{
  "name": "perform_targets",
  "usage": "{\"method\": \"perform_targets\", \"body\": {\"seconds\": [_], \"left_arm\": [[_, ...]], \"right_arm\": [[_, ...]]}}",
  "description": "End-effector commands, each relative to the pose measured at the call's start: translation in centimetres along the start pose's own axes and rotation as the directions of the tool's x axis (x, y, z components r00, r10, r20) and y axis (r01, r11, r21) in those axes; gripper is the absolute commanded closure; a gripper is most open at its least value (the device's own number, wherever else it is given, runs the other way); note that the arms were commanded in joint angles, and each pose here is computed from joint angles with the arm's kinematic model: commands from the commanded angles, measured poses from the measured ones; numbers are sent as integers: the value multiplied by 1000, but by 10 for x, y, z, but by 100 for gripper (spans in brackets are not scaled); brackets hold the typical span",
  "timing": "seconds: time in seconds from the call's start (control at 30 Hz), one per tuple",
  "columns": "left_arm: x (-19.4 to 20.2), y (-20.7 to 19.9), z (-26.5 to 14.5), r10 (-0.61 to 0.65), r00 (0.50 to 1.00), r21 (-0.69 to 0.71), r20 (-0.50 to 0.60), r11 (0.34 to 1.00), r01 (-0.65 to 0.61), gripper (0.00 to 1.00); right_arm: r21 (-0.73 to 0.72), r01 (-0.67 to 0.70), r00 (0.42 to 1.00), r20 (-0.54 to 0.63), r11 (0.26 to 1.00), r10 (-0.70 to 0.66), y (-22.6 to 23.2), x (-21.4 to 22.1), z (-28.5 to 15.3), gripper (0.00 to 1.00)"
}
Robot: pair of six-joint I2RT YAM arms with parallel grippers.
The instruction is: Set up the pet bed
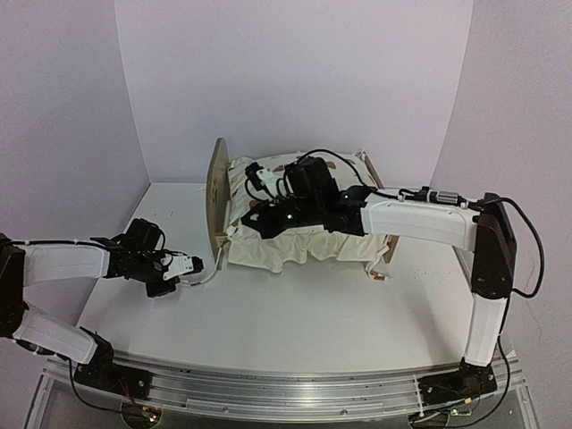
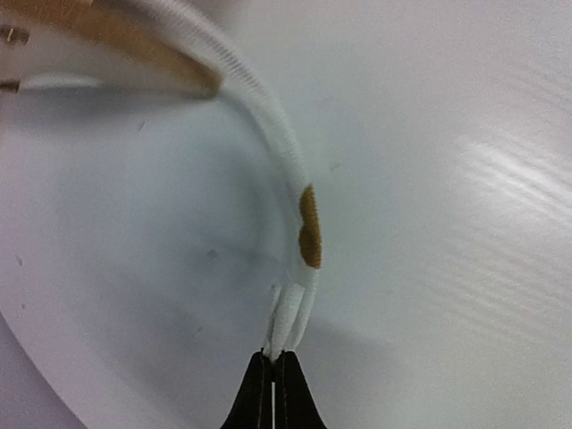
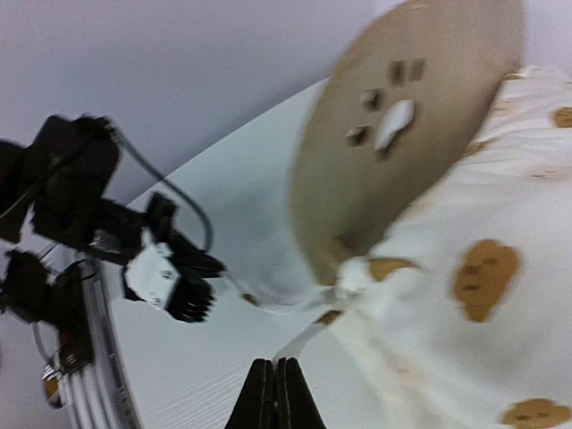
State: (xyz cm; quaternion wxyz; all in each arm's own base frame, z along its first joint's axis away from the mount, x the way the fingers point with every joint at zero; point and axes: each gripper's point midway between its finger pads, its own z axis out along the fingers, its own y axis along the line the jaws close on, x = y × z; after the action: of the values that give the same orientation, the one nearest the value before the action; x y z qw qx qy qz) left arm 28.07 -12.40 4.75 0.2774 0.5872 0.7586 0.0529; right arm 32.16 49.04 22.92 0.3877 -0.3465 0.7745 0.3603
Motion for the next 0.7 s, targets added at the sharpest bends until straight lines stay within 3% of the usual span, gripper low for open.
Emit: {"method": "perform_targets", "body": {"seconds": [0.0,0.23,0.37,0.53,0.67], "left_arm": [[-35,-46,-19,66,989,168,134,982,-89,100],[-50,-55,-25,100,971,212,219,966,-148,100],[-44,-63,-25,141,965,214,221,958,-189,100],[-16,-57,-6,191,975,130,111,970,-205,100],[13,-51,10,193,981,79,12,978,-193,100]], "right_arm": [[-342,71,997,28,937,-65,98,0,-27,100],[-357,-55,979,-202,933,-19,113,95,0,100],[-303,-112,960,-278,946,24,101,127,10,100],[-264,-63,982,-191,962,12,97,94,2,100],[-192,41,999,13,980,-39,93,13,-18,100]]}}
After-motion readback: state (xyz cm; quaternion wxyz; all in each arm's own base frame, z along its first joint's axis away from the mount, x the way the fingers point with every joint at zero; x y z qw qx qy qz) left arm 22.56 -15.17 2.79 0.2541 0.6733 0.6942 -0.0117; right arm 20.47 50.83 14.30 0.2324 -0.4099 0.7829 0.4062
